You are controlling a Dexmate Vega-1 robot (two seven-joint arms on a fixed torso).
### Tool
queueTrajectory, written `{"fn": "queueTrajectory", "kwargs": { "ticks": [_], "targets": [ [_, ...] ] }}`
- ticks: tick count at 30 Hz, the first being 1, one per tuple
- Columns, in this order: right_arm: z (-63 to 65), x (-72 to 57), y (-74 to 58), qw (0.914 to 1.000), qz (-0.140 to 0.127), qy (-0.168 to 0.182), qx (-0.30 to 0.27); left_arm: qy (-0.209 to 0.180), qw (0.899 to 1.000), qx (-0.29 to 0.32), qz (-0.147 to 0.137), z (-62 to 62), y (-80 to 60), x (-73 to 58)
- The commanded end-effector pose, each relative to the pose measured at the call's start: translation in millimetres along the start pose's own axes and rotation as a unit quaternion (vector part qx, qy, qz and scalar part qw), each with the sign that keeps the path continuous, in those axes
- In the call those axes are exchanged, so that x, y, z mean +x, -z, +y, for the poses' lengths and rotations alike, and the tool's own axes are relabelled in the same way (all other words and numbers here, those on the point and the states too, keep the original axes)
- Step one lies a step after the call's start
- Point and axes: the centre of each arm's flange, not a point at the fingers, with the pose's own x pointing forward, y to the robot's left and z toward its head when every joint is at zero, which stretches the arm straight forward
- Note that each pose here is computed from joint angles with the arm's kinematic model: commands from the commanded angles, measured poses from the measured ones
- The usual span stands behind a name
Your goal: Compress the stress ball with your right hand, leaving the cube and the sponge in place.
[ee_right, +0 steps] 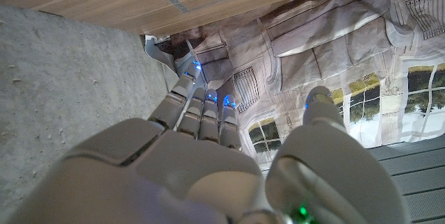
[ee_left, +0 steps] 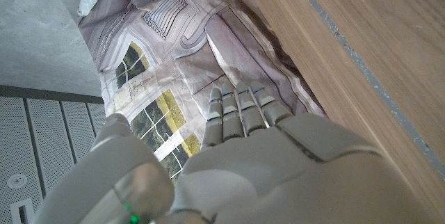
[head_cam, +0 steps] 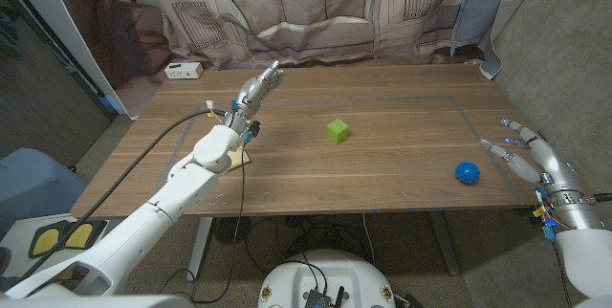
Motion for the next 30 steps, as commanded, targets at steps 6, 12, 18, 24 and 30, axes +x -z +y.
{"fn": "queueTrajectory", "kwargs": {
  "ticks": [6,12,18,24,30],
  "targets": [
    [-5.9,5.4,-17.5,0.9967,0.007,-0.026,-0.077,0.001,1.0,-0.007,0.009,-4.2,6.2,-1.6],
    [-8.6,8.8,-22.8,0.9947,0.006,-0.03,-0.098,-0.001,1.0,-0.009,0.01,-5.2,8.1,-2.7],
    [-9.4,10.2,-26.7,0.9924,0.012,-0.038,-0.116,-0.004,1.0,-0.009,0.008,-5.5,9.3,-5.0],
    [-8.9,12.1,-27.6,0.9904,0.018,-0.052,-0.127,-0.01,1.0,-0.009,0.01,-3.9,10.9,-10.6],
    [-8.8,15.8,-30.1,0.9872,0.027,-0.076,-0.138,-0.014,1.0,-0.01,0.01,-2.6,11.8,-15.4]
  ]
}}
